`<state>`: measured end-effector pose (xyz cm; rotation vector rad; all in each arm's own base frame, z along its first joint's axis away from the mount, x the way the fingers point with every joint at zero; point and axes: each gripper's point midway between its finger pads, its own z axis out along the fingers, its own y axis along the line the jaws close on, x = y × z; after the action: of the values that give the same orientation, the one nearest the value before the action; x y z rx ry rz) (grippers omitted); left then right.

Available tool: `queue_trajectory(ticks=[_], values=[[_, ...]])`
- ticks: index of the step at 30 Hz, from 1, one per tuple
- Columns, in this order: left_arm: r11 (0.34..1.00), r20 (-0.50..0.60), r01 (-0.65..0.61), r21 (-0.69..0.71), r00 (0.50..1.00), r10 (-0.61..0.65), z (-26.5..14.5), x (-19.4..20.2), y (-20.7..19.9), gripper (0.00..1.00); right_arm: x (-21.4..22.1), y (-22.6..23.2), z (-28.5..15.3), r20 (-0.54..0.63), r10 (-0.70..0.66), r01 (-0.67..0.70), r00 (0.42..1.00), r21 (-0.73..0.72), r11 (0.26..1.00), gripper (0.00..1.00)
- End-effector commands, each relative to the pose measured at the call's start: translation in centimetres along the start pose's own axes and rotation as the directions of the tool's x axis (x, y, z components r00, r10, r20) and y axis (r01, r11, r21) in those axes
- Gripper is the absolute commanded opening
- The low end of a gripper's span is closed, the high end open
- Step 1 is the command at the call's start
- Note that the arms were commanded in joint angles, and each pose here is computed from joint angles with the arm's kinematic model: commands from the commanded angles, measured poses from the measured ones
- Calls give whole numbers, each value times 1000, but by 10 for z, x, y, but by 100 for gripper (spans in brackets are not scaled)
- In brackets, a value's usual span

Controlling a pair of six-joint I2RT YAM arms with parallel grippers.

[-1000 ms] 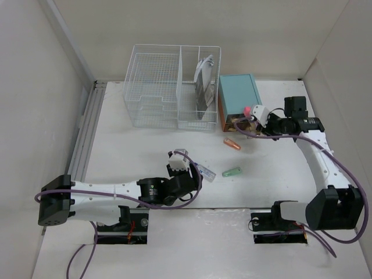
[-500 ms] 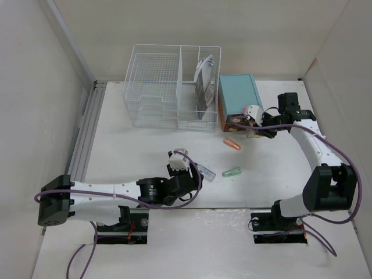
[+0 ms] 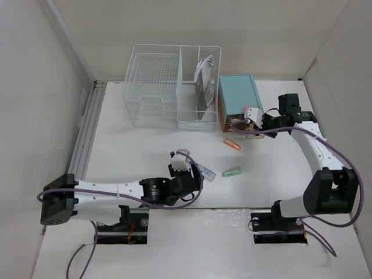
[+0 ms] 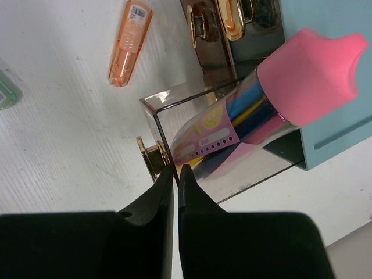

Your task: Organize the desk

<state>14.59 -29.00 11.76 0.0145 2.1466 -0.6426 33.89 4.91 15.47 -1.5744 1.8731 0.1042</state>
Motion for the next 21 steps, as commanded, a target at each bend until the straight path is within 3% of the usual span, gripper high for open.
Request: queue_trajectory(ticks=[1, 21], values=[[998, 37, 29, 49, 999, -31, -4, -19, -24, 58, -6, 8, -14, 12, 38, -38, 999, 4, 999, 0], [998, 39, 11, 66, 999, -13, -1, -22, -35, 58, 5, 50, -22, -21, 36, -37, 999, -64, 997, 0]])
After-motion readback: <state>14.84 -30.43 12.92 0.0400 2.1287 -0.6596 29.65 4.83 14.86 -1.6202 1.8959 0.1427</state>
